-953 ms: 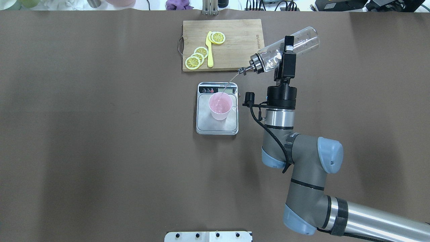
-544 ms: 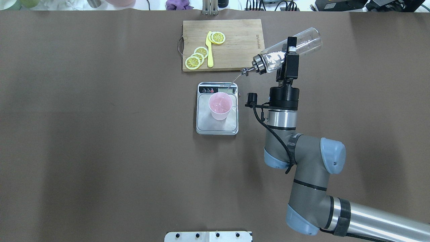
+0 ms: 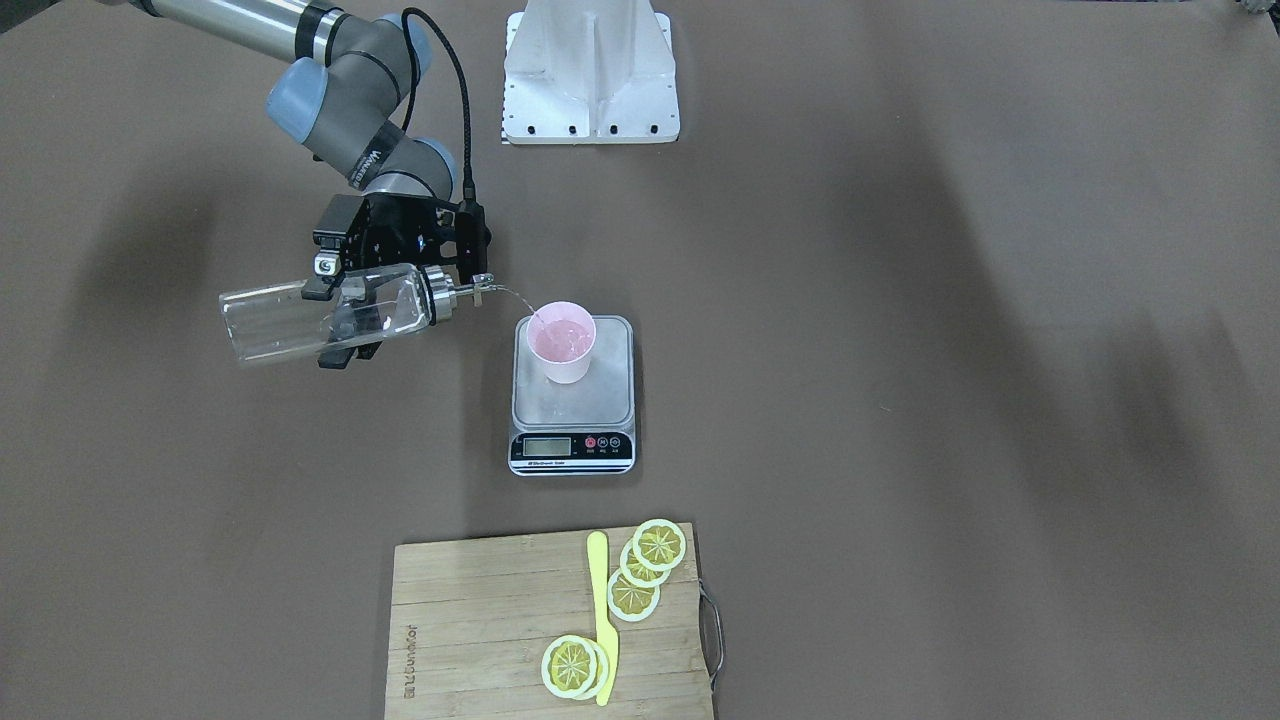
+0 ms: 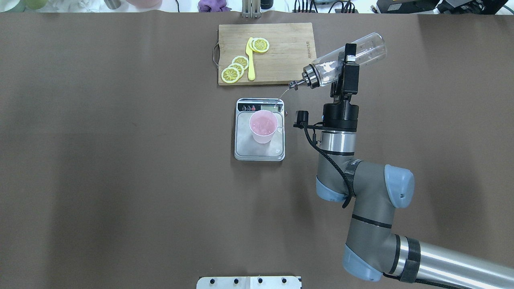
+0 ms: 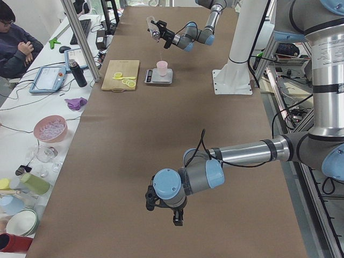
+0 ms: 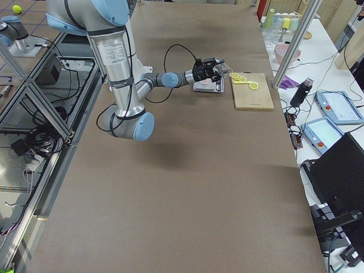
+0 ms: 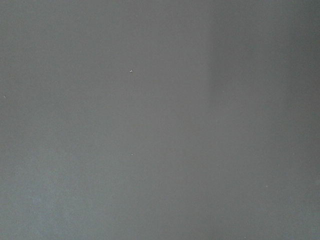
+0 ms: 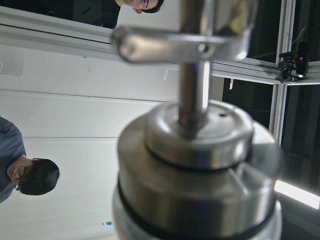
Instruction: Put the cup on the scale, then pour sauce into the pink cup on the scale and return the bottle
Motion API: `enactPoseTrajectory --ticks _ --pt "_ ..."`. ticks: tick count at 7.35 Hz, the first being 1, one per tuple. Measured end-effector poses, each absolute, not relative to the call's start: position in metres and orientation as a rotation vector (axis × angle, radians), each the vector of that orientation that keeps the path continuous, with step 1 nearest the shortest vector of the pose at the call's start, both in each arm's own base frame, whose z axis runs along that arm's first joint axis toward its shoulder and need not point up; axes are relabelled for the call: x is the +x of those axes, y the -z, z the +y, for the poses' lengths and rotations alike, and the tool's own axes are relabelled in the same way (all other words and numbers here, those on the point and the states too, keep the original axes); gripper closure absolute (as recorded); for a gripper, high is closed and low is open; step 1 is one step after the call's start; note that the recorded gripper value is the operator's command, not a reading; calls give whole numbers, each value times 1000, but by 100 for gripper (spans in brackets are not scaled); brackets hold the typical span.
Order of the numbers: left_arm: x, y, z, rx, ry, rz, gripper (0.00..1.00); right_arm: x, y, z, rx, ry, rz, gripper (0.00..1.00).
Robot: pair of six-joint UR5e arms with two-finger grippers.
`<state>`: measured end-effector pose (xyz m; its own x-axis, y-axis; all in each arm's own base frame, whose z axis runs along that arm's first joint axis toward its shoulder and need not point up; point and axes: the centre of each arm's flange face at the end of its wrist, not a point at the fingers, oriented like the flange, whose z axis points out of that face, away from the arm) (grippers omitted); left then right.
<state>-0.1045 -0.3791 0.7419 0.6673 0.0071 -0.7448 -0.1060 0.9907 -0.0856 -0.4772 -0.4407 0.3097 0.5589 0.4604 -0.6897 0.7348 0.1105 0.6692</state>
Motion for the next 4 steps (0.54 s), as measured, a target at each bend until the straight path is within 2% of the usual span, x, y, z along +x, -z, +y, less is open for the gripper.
enactPoseTrajectory --ticks 4 --pt "-105 -739 -379 -118 -67 837 2 -472 -304 -438 1504 240 993 100"
